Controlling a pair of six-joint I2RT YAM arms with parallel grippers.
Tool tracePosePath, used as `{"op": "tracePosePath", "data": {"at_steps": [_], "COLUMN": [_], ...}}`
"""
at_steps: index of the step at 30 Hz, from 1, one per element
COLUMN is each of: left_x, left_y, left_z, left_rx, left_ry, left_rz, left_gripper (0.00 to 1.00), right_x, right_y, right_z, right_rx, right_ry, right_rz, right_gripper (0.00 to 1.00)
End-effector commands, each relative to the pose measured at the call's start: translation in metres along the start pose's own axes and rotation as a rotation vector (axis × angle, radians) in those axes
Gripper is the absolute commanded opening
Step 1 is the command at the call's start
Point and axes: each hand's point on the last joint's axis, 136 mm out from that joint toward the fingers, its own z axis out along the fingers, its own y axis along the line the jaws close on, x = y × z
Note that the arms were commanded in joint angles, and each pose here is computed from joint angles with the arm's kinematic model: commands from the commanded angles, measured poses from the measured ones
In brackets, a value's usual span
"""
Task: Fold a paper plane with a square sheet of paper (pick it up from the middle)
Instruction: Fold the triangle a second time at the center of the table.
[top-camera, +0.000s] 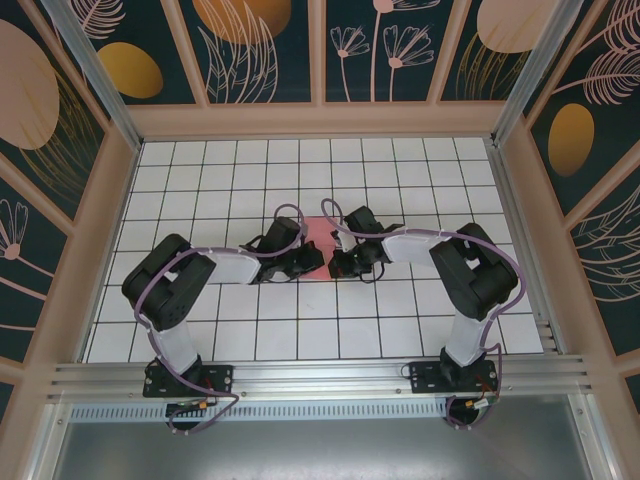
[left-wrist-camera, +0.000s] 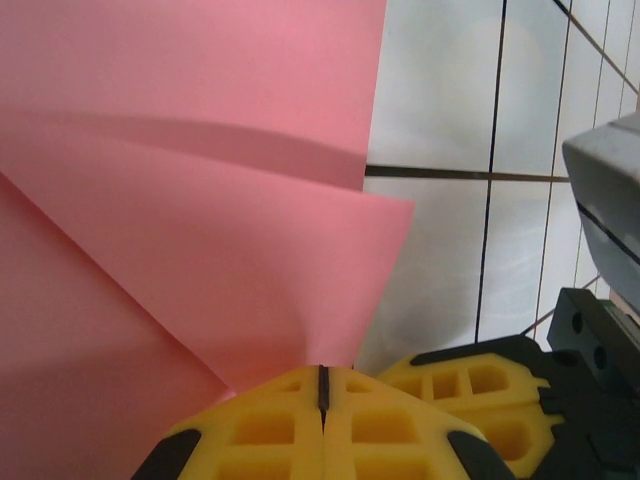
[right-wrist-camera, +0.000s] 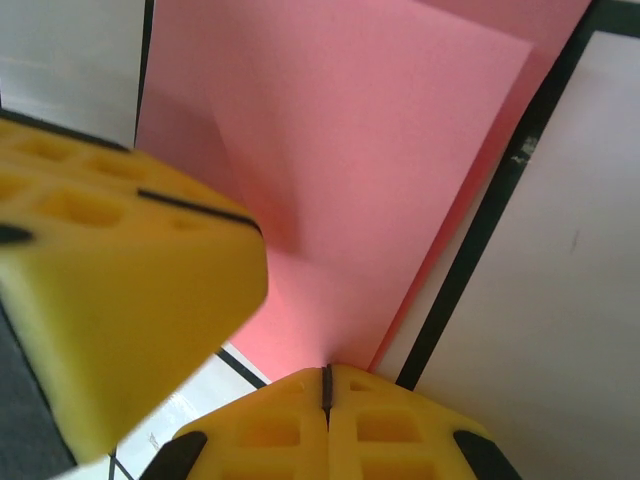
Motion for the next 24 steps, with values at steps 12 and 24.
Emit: {"op": "tracePosePath", "data": {"at_steps": [12, 24], "left_x": [0.011, -0.023], "left_y": [0.046, 0.057], "left_z": [0.014, 0.002], "left_rx": [-0.172, -0.252], "left_ry": [0.013, -0.091], "left_rz": [-0.044, -0.041], "left_gripper": [0.05, 0.09], "right_x": [0.043, 0.074], "right_y": [-0.042, -0.079], "right_z": [0.013, 0.017], "right_rx": [0.153, 0.321], "right_ry": [0.135, 0.224], "right_rz": [0.087, 0.123], "right_gripper": [0.0, 0.0]}}
